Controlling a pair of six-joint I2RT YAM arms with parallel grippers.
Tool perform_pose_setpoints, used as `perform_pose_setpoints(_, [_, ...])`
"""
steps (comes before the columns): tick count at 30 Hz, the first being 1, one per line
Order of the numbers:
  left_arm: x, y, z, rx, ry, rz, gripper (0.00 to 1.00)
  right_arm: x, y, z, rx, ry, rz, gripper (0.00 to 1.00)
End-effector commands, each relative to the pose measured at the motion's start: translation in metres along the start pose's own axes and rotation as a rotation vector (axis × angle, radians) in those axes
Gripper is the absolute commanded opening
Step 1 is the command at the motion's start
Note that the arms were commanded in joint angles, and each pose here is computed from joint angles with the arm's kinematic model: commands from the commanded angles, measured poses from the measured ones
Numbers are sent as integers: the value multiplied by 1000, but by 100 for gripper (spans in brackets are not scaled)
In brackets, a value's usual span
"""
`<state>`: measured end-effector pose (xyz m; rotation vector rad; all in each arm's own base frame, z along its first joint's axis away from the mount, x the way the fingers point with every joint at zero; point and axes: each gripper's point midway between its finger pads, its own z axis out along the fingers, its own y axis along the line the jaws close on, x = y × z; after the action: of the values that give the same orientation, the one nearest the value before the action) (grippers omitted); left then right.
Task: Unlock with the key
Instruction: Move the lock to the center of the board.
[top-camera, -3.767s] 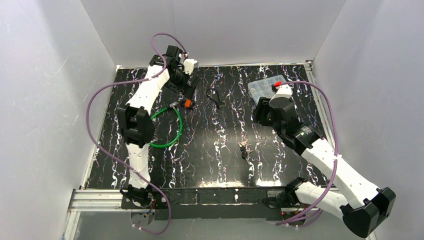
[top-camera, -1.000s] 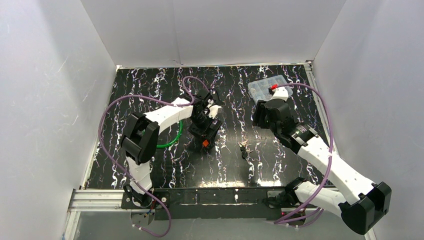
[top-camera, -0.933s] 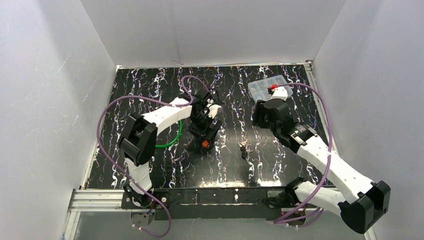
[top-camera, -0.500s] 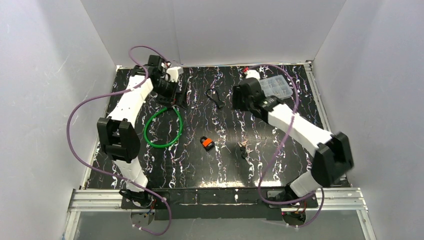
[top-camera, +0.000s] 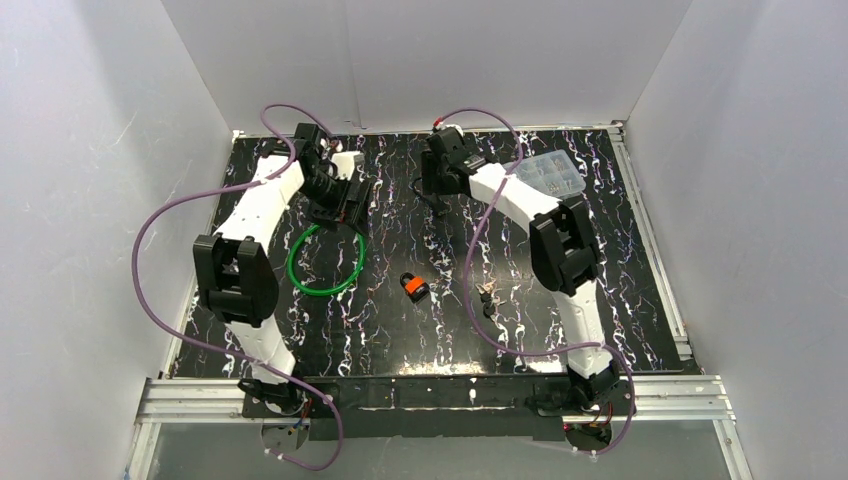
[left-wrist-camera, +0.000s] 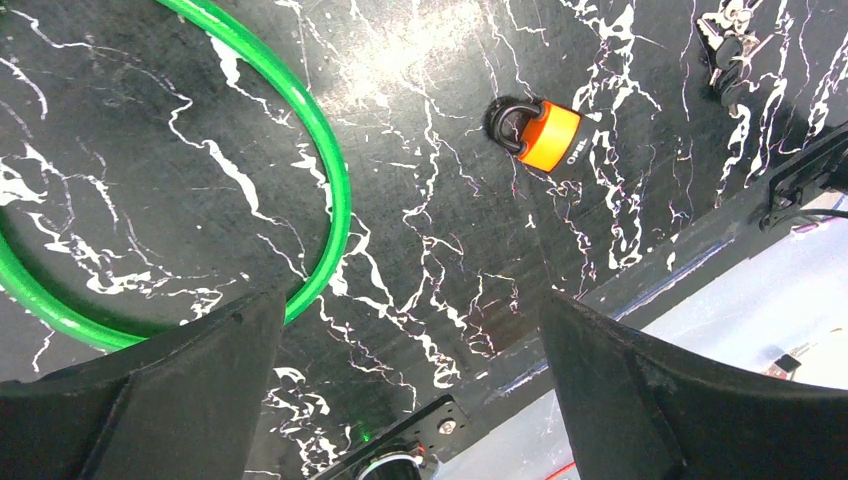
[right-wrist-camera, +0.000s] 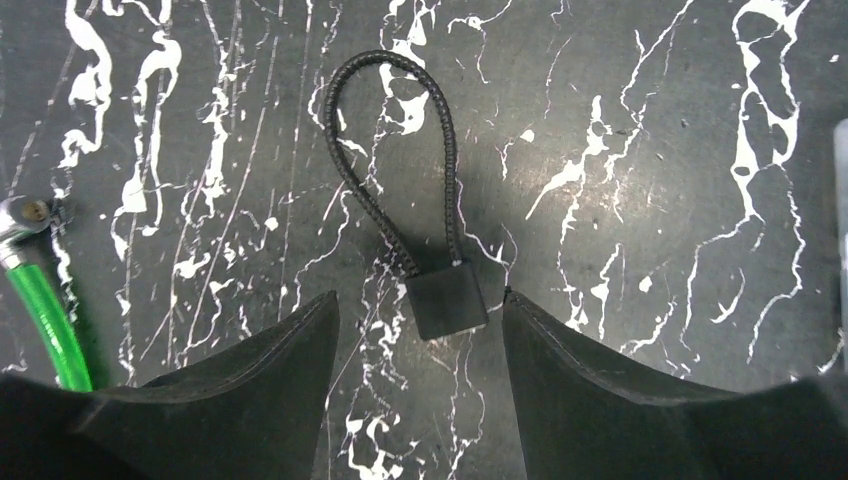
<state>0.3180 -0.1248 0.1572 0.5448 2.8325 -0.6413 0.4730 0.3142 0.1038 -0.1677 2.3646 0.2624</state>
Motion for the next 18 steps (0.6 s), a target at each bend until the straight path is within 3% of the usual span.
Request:
perform_pose_setpoints(1, [6,-7,-28,8,-60,18,98,-15,4,7,-40,11,19,68])
perform_pose_setpoints(18, [-1,-12,-46,21,-118,35,98,31,-16,40,56,224,60,60])
